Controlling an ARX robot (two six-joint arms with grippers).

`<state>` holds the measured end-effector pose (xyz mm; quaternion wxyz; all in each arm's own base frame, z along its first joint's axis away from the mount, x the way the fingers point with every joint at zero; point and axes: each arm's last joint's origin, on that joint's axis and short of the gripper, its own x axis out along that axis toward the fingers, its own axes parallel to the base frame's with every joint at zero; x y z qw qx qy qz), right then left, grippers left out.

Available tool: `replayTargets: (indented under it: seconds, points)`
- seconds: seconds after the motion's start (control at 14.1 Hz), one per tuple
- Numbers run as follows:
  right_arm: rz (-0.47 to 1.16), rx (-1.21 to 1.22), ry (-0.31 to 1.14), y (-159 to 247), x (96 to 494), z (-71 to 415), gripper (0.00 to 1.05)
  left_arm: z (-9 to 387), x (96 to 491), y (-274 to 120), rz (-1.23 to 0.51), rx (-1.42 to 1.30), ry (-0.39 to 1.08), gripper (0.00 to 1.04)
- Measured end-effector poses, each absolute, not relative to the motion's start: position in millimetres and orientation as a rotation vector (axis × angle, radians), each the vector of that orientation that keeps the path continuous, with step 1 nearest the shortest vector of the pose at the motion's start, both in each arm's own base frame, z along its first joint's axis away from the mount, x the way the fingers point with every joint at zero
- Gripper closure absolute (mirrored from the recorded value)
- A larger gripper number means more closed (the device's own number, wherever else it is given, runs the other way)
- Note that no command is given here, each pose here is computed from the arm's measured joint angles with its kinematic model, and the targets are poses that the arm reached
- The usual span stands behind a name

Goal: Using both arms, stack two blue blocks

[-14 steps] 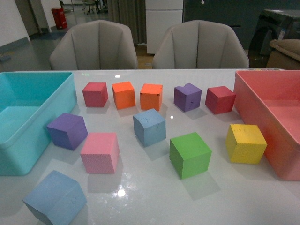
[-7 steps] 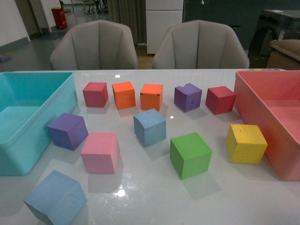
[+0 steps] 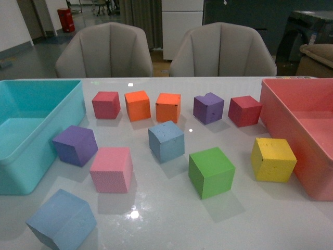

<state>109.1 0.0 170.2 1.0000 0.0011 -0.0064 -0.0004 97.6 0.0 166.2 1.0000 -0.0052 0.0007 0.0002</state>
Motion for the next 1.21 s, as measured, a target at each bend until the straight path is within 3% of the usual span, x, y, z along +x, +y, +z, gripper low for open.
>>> replayTargets:
  seconds: [0.57, 0.92, 1.07, 1.14, 1.21]
  points:
    - [0.000, 0.002, -0.005, 0, 97, 167, 1.01, 166, 98, 0, 0.000, -0.010, 0.001, 0.07]
    - [0.000, 0.002, -0.005, 0, 97, 167, 0.37, 166, 98, 0, 0.000, -0.011, 0.001, 0.07]
    - [0.000, 0.002, -0.005, 0, 97, 167, 0.05, 166, 98, 0, 0.000, -0.010, 0.002, 0.07]
    - [0.001, 0.002, -0.006, 0, 97, 167, 0.07, 167, 98, -2, -0.119, -0.021, 0.288, 0.07]
    - [0.000, 0.002, -0.005, 0, 97, 167, 0.06, 172, 99, -7, -0.178, -0.018, 0.333, 0.07]
